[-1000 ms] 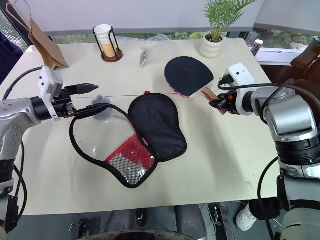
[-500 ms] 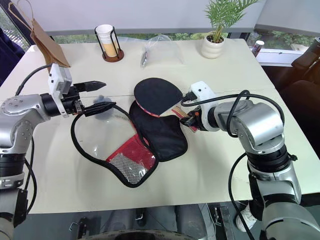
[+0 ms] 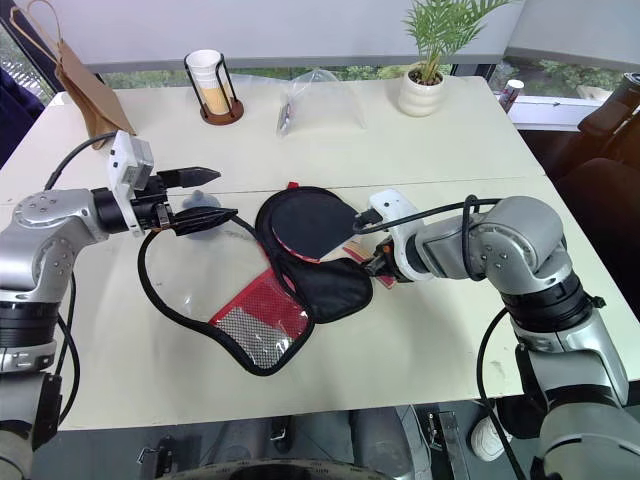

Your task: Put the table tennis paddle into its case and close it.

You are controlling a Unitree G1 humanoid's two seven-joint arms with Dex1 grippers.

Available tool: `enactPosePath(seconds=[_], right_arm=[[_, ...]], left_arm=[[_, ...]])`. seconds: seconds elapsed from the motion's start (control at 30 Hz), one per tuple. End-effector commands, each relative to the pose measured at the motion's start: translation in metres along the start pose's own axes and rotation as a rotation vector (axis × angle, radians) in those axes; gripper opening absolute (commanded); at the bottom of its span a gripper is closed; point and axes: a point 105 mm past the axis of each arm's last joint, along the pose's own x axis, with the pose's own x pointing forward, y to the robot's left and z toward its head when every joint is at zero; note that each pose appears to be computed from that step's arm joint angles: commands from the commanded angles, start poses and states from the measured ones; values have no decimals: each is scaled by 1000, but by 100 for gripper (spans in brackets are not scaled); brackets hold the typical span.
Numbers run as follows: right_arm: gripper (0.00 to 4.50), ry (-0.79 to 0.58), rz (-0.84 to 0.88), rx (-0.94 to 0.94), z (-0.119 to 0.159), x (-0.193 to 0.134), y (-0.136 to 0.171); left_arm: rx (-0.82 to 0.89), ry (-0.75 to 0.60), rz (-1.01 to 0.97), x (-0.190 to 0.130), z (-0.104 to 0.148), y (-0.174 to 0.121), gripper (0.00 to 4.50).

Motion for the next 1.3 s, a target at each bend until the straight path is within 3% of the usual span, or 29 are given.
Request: enactPosePath(seconds=[0.03, 0.23, 0.47, 0.5, 0.6, 0.8, 0.9, 1.07, 1.3], right_arm=[[90, -22, -14, 4, 13, -5, 2], [90, 5, 5, 25, 18, -4, 10], [434, -14, 104, -15, 26, -12, 34], [443, -20, 130, -24, 27, -15, 39], [443, -58, 146, -33, 33, -22, 43], [443, -281, -77, -75, 50, -43, -14], [443, -344, -94, -156, 44, -52, -39], [443, -316, -8, -474, 8, -43, -30], [443, -330, 78, -648, -9, -30, -2]], left_arm=[[27, -3, -15, 1, 7, -1, 444], [23, 7, -28, 3, 6, -2, 444], [16, 15, -35, 3, 4, -3, 444], [16, 16, -35, 2, 4, -3, 444], [17, 18, -32, 1, 4, -1, 444], [30, 11, -14, -1, 6, 1, 444], [32, 9, -7, -4, 6, -1, 444], [34, 17, 8, -9, 4, -3, 444], [41, 14, 24, -9, 9, -2, 444]])
